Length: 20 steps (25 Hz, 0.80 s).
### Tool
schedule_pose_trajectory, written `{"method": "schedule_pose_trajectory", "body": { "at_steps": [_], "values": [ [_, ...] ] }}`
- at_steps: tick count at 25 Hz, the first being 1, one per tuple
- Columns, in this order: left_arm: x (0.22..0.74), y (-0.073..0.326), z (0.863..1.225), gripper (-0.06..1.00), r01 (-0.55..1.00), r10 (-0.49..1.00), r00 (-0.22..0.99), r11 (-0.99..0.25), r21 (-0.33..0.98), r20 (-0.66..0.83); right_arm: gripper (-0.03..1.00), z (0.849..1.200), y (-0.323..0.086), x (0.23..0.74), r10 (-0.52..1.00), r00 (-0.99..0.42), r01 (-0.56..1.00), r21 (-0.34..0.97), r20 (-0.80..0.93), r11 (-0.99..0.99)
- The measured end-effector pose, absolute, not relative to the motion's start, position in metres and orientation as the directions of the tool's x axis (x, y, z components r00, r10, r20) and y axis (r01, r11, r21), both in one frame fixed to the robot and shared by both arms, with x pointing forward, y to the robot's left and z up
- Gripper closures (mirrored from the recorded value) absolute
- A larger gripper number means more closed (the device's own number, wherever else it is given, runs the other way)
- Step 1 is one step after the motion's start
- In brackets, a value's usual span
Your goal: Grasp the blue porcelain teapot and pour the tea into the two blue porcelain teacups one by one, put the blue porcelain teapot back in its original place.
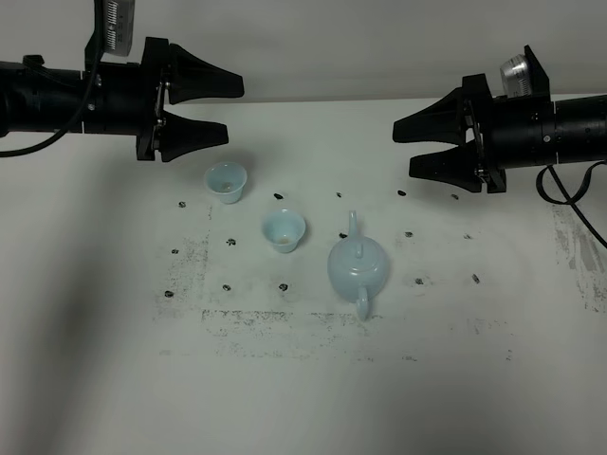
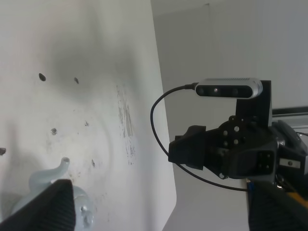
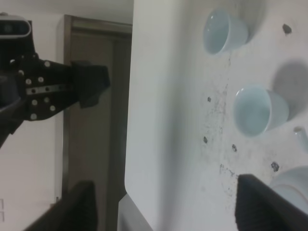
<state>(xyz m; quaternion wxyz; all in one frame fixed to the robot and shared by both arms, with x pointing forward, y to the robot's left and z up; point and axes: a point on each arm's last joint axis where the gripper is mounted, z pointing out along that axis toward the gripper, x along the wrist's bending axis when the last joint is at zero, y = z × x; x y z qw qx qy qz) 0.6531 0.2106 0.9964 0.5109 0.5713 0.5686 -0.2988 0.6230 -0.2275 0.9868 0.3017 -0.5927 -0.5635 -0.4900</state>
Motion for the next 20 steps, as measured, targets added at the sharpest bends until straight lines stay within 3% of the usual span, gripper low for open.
{"method": "schedule_pose_trajectory", "body": {
  "at_steps": [20],
  "values": [
    [0.652, 0.2102, 0.9969, 0.24, 0.957, 0.336, 0.177, 0.159, 0.241, -0.925, 0.39, 0.9868, -0.2275, 0.6229, 0.372, -0.116, 0.964, 0.195, 0.921, -0.182]
  ]
}}
